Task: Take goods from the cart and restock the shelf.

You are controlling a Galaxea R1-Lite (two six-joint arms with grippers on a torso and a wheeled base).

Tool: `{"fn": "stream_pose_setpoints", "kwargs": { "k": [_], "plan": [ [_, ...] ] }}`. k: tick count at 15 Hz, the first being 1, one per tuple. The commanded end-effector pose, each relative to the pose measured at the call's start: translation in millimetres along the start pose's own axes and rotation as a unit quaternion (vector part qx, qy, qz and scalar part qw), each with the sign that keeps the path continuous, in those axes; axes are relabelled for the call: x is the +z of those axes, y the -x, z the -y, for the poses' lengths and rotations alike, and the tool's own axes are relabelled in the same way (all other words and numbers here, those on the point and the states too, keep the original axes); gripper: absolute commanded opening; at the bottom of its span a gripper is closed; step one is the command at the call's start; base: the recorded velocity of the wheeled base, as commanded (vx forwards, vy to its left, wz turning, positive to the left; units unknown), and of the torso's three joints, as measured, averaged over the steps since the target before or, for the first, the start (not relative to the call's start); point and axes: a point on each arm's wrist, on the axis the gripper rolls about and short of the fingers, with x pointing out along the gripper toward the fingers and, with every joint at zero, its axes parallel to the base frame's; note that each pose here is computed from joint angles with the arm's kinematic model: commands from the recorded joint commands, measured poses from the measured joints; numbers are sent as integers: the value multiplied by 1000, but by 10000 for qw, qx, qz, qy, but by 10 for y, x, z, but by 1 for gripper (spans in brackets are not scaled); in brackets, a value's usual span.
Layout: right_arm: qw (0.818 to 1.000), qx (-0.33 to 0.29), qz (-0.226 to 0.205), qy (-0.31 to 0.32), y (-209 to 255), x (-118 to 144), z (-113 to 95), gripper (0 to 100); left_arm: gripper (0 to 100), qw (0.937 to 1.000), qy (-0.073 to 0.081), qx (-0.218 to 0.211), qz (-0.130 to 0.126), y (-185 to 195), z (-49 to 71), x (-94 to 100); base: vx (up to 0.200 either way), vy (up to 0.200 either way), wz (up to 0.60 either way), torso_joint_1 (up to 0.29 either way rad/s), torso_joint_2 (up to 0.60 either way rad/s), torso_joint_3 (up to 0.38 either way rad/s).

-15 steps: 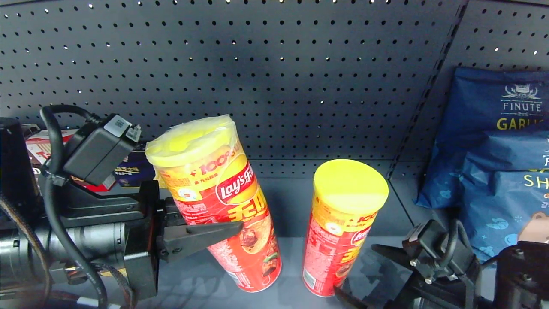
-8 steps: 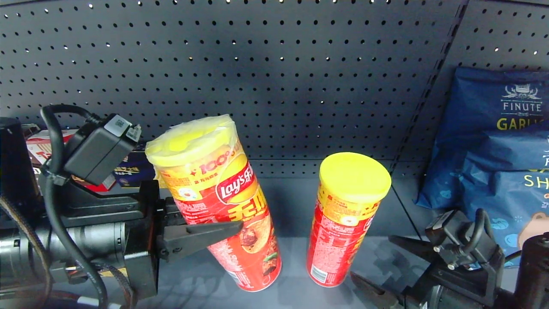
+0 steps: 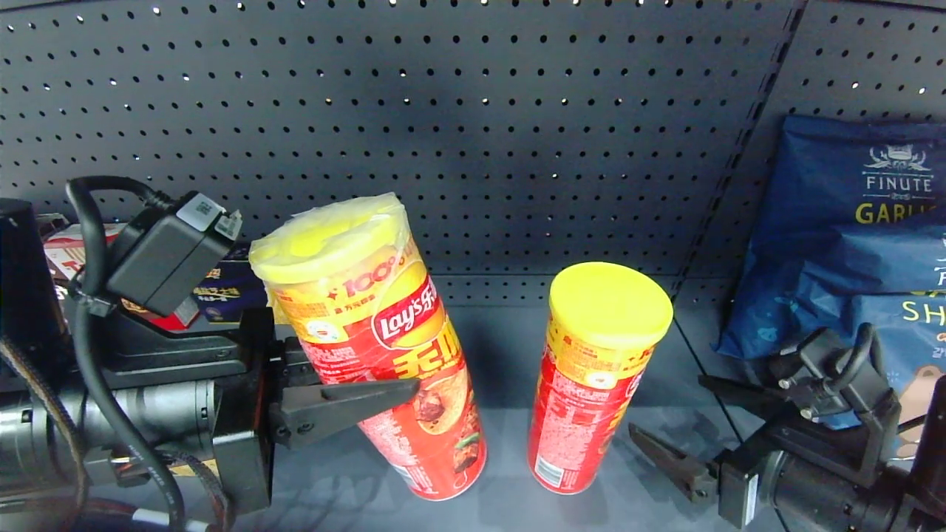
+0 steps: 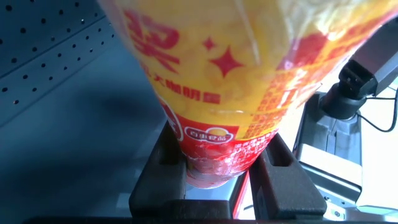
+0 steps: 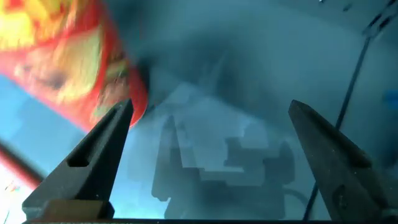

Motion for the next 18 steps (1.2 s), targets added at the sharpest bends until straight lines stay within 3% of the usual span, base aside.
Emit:
{"fn": "stream_pose_setpoints", "kwargs": {
  "k": [1, 4, 18],
  "plan": [
    [10000, -69, -45, 6, -147, 40, -3, 100, 0, 10000, -20, -3, 17, -3, -1, 14, 0, 0, 0, 0, 0, 0],
    [9999, -16, -133, 34, -297, 50, -53, 100, 0, 10000, -16, 5, 24, 2, -1, 16, 0, 0, 0, 0, 0, 0],
    [9984, 523, -86, 209, -164, 27, -239, 100, 0, 10000, -34, 5, 49, 9, 3, 26, 0, 0, 0, 0, 0, 0]
  ]
}}
